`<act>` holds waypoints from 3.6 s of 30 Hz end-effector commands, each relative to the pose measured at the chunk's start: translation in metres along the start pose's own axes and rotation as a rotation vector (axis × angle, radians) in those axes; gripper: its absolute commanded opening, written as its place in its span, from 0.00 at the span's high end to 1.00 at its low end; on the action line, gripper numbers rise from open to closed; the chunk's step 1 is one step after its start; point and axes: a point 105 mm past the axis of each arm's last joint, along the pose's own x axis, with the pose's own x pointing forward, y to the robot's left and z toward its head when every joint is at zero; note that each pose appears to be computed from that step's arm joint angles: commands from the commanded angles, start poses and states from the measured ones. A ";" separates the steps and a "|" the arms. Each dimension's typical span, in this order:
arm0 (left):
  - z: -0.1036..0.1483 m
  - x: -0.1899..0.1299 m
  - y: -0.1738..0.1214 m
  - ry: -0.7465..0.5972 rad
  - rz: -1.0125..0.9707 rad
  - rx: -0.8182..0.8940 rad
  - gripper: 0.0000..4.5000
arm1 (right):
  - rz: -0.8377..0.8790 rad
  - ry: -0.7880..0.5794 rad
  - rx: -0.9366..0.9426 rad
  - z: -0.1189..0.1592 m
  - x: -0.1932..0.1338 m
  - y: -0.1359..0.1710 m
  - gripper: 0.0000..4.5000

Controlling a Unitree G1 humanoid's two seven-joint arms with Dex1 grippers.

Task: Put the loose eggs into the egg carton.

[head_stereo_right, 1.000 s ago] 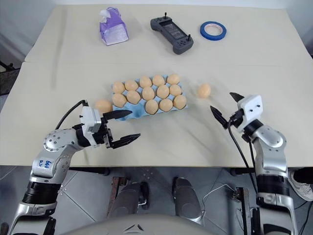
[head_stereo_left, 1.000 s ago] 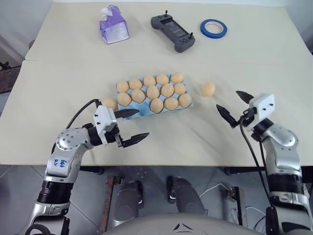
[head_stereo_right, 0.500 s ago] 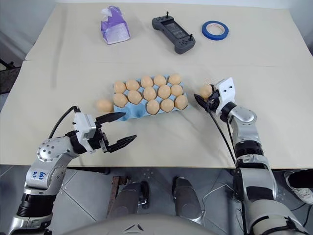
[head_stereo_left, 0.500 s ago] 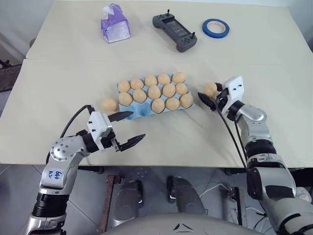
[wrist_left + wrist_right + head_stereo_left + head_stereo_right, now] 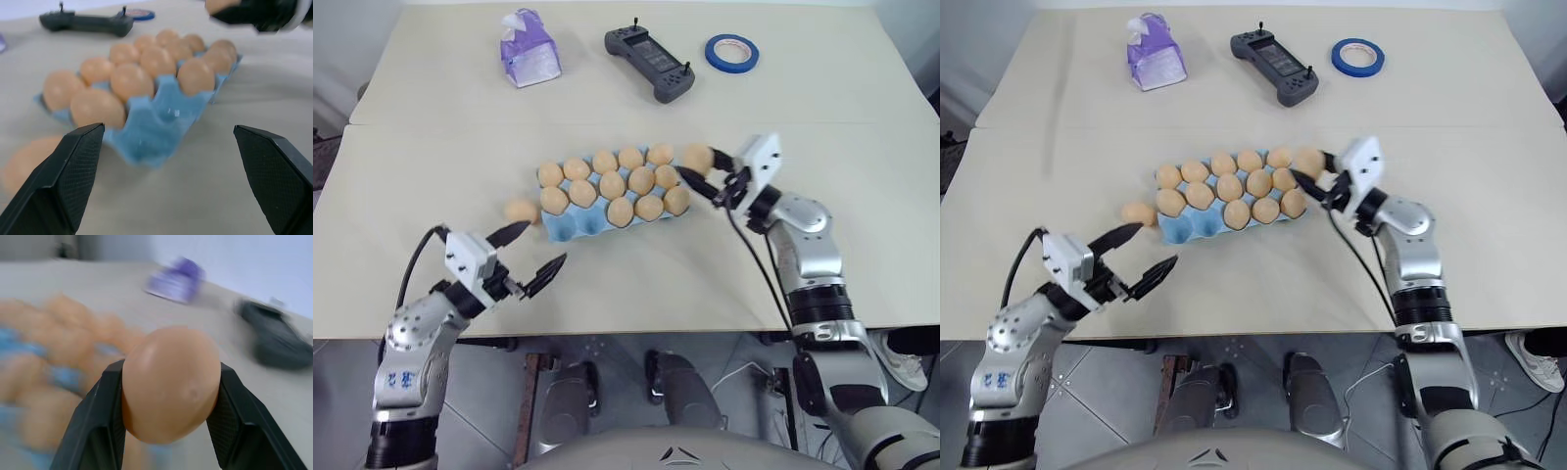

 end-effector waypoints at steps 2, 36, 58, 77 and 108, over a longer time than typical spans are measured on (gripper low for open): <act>0.010 -0.012 0.005 -0.026 0.046 0.051 0.00 | 0.148 0.005 -0.002 0.012 0.026 0.037 0.60; 0.011 -0.037 0.020 -0.002 0.210 0.046 0.00 | 0.119 -0.061 -0.053 0.002 -0.086 0.016 0.00; 0.013 0.023 0.072 -0.019 0.196 0.038 0.00 | 0.168 -0.020 -0.090 -0.010 -0.101 0.041 0.00; -0.005 0.066 0.080 -0.007 0.138 -0.014 0.27 | 0.106 -0.015 -0.090 -0.010 -0.098 0.041 0.00; 0.029 0.065 0.038 -0.064 -0.093 0.127 0.01 | 0.128 -0.025 -0.114 -0.008 -0.082 0.040 0.00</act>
